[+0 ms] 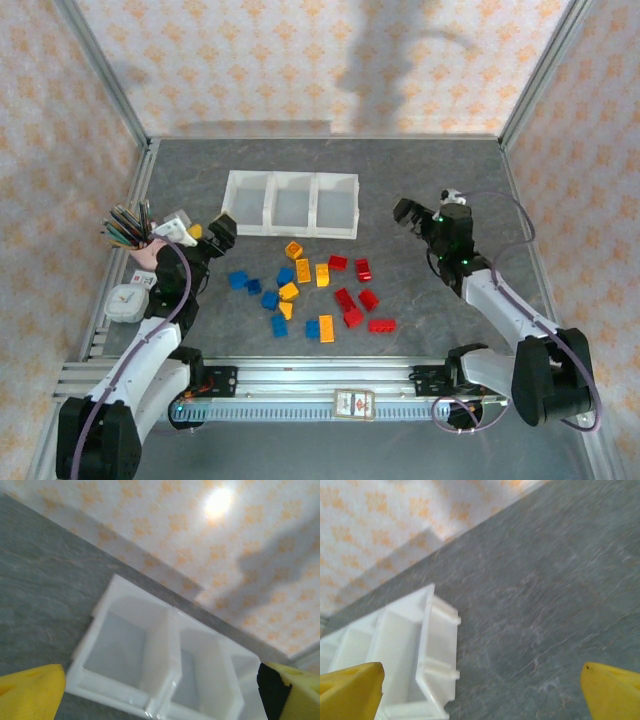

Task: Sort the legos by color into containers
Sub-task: Pick up the lego from the center of the table.

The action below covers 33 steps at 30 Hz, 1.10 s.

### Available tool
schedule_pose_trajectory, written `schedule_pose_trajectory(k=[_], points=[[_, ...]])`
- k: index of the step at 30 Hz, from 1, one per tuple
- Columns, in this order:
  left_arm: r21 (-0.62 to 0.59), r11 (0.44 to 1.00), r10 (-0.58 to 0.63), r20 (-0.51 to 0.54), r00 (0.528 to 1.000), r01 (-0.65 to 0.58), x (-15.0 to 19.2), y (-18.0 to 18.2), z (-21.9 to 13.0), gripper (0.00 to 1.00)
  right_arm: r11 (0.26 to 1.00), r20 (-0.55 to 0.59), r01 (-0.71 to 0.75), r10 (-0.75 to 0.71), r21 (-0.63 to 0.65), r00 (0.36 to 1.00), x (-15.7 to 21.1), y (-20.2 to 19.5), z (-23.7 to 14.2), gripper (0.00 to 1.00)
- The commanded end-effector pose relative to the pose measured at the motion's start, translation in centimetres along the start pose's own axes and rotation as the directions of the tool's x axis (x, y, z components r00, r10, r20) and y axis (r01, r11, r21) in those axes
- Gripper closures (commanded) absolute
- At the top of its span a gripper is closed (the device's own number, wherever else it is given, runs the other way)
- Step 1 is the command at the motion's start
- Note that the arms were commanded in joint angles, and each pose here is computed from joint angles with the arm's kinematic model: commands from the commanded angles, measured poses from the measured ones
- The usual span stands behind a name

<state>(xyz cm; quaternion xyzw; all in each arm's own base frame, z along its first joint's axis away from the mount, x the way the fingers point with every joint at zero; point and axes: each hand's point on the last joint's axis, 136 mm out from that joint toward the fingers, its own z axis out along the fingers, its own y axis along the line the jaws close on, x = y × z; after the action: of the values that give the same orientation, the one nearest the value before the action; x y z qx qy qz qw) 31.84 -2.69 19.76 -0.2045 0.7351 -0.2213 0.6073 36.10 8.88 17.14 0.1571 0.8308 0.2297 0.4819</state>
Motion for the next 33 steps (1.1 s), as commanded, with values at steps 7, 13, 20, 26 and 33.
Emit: schedule_pose_trajectory(k=[7,13,20,26,33], points=[[0.032,0.998,0.067,-0.315,0.947,-0.06,7.1,-2.7,-1.1,0.03,0.988,-0.186,0.116,-0.134,-0.102,0.973,7.2,4.5,0.0,0.01],[0.084,0.985,0.175,-0.42,0.89,-0.154,10.5,-5.2,-0.9,0.1,0.968,-0.248,0.163,-0.208,-0.189,0.946,11.4,7.4,-0.2,0.0],[0.119,0.95,0.309,-0.503,0.807,-0.289,13.6,-7.0,1.1,0.17,0.957,-0.281,0.149,-0.218,-0.247,0.934,14.0,9.3,-0.6,0.0],[0.14,0.912,0.39,-0.583,0.713,-0.385,15.9,-7.2,2.9,0.21,0.958,-0.295,0.143,-0.215,-0.25,0.931,14.9,9.6,-0.5,0.0],[0.129,0.873,0.434,-0.645,0.629,-0.471,17.9,-6.2,4.9,0.27,0.96,-0.279,0.15,-0.215,-0.236,0.936,14.4,9.4,-0.7,0.0]])
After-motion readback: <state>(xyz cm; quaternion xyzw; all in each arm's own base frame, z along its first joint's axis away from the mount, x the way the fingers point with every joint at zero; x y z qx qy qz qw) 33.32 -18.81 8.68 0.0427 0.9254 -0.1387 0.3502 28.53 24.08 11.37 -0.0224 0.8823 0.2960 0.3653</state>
